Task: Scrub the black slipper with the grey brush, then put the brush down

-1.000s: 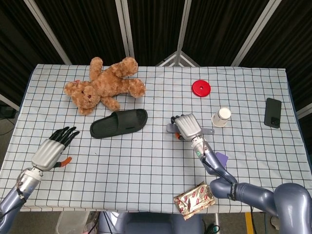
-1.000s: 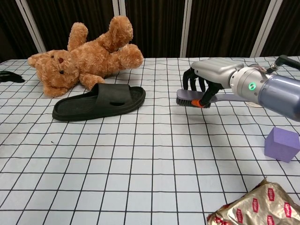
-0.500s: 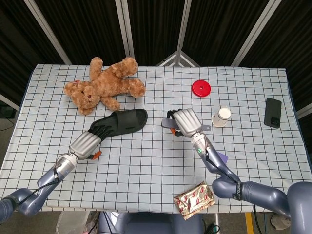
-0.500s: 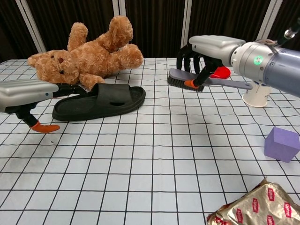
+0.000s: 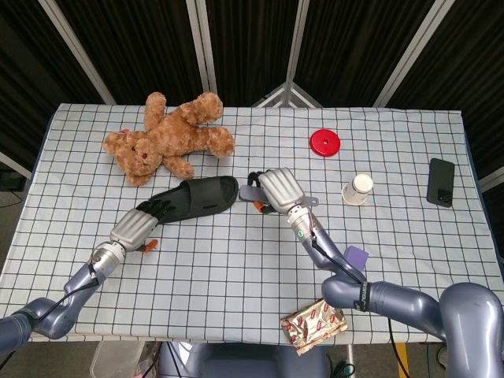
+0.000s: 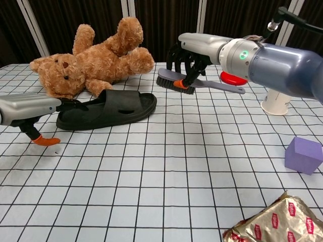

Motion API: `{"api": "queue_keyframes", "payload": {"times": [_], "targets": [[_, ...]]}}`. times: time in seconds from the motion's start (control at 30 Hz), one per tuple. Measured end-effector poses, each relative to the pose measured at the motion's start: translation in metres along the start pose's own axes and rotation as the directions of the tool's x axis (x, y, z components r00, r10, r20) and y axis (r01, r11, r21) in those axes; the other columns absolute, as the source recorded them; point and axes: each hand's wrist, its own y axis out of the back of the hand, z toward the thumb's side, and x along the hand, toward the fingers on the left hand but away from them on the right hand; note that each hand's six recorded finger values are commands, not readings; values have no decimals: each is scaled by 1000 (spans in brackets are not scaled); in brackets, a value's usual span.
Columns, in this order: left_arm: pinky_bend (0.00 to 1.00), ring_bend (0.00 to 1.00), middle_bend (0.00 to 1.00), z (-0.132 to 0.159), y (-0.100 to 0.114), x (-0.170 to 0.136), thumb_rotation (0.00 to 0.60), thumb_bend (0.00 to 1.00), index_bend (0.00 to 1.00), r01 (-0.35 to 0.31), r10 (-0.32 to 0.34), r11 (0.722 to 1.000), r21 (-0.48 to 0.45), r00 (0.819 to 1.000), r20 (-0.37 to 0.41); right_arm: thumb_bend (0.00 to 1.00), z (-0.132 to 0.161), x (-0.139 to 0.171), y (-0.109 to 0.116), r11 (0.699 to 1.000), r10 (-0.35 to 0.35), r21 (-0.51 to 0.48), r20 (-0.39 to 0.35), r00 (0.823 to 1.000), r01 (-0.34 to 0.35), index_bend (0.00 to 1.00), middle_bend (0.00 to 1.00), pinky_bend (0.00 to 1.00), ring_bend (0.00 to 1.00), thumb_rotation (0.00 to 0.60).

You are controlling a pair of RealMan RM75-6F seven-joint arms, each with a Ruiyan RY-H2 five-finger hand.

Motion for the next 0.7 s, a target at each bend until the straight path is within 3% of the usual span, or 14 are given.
{"api": "queue_keyframes", "payload": {"times": [0.23, 0.7], "targets": [[107, 34, 34, -8, -5, 5, 562, 565, 48, 23, -23, 1000, -4, 1000, -10, 579, 8, -9, -7, 999, 17, -45, -3, 1000, -18, 763, 625, 656, 578, 600], [107, 34, 35, -23, -20, 11, 563, 565, 48, 63, -64, 998, -17, 998, -29, 588, 26, -21, -18, 991, 2, -137, -20, 1000, -5, 765, 628, 659, 583, 600]]}}
